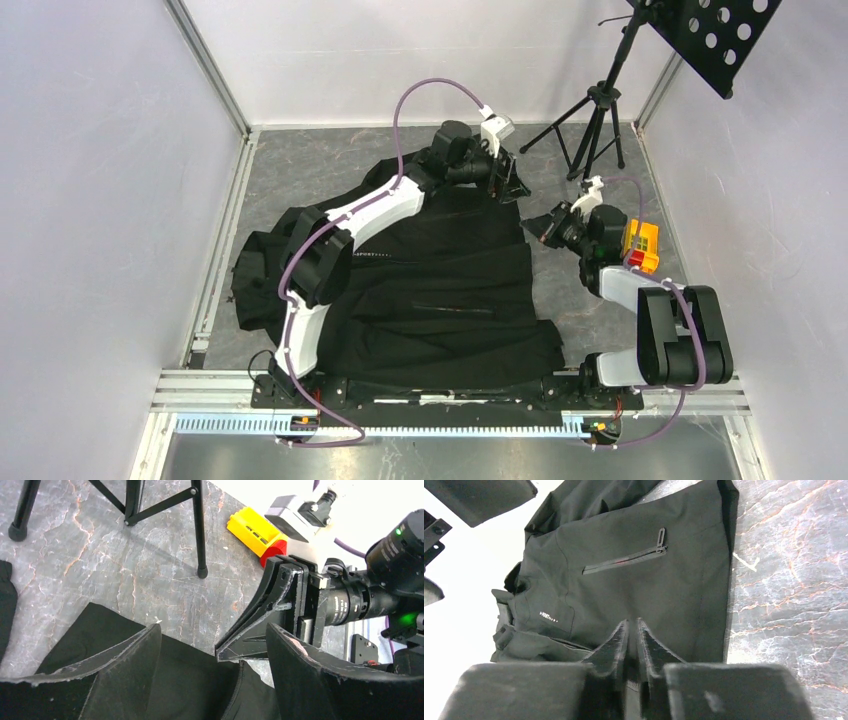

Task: Zip up the jacket

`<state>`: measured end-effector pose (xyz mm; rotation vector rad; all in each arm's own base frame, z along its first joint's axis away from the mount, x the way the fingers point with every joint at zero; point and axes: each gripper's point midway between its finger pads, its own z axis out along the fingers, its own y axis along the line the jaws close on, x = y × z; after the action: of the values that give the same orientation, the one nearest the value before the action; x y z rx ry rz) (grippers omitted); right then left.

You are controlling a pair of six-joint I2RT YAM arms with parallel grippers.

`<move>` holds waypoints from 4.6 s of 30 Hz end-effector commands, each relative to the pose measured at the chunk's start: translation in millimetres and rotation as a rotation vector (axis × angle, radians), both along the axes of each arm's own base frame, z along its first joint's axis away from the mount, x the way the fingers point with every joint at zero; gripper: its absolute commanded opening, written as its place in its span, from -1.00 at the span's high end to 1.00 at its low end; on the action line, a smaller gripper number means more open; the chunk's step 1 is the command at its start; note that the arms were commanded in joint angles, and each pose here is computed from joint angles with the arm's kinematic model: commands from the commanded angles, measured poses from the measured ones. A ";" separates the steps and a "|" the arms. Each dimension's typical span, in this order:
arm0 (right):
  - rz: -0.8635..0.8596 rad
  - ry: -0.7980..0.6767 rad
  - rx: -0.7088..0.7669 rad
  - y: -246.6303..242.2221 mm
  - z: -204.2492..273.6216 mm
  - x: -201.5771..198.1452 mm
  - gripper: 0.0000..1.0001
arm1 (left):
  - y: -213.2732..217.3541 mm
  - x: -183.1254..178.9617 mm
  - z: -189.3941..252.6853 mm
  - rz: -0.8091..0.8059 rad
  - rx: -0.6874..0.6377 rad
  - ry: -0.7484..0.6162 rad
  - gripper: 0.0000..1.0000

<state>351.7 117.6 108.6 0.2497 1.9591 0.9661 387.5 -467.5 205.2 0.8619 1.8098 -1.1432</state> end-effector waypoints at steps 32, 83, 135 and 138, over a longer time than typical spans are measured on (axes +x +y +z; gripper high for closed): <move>0.099 0.397 -0.226 -11.3 -109.9 -148.3 0.99 | -23.1 -70.9 -136.3 -0.315 0.417 -0.045 -0.69; 0.086 0.112 -0.273 -17.7 -44.2 -62.0 0.15 | -9.9 -32.1 -65.1 -0.182 0.023 -0.021 0.95; 0.213 -0.279 -0.102 13.4 -20.1 -51.3 0.99 | 38.6 -40.9 -49.6 -0.547 -0.020 0.053 0.95; 0.298 -0.321 -0.089 31.8 -12.1 -68.7 0.99 | 47.6 -40.2 -53.0 -0.561 0.007 0.031 0.95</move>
<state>302.4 127.3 75.0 -0.0216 1.8665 0.9827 353.4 -439.0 151.7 1.2951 1.7169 -1.4617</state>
